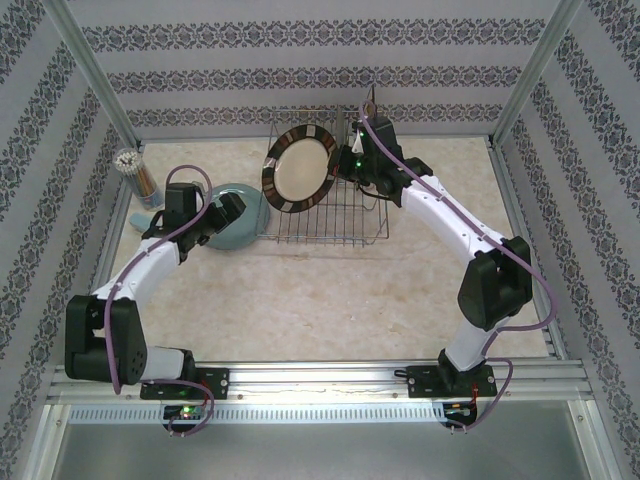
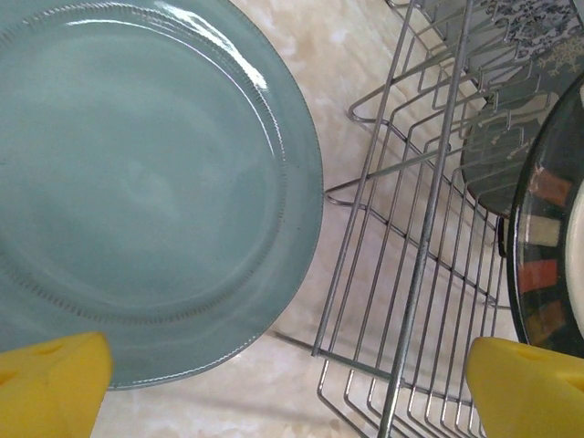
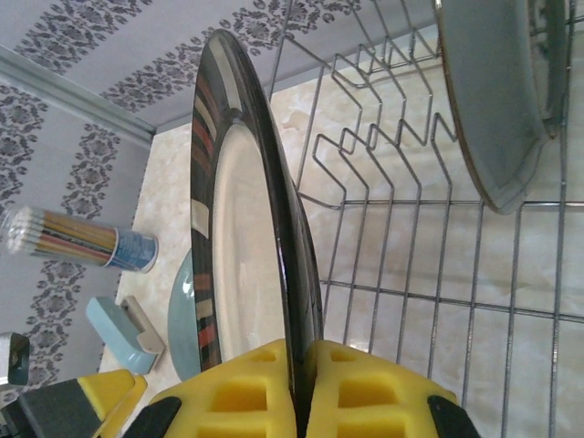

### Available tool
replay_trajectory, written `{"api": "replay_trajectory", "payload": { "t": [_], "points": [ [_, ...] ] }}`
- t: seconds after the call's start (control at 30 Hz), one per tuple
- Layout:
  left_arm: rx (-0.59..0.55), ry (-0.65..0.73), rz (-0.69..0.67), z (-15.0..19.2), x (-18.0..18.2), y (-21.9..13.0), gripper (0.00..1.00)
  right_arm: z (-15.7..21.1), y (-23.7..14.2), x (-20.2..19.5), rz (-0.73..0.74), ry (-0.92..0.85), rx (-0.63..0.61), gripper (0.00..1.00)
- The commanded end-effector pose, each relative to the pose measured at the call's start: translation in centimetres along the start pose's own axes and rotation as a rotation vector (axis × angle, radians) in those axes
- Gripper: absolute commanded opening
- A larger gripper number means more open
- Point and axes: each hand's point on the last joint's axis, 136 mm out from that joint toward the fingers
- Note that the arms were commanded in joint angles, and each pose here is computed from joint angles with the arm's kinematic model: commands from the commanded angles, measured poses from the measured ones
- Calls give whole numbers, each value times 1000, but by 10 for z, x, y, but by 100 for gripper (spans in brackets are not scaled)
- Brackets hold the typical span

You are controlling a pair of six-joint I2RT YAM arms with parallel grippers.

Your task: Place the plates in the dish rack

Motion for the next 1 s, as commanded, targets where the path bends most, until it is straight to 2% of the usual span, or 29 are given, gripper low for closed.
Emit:
{"api": "replay_trajectory", "payload": {
  "t": [0.0,0.63,0.97],
  "points": [
    [-31,25,84,-12,-28,4,100,-55,-23,35,-92,-58,-186,0],
    [-9,88,109,-10,-44,19,100,-75,-15,13,107,-140,-318,0],
    [24,98,105,-1,-47,26,100,-79,-12,11,150,-153,-353,0]
  ]
}}
Point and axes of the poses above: each hand's point on the last joint's axis, 136 mm out from that joint toward the fingers, its own y axis out along the fingers, its own x axis along the line the jaws close on, z = x × y, and after that the axes turned 2 degrees about -y, right-handed
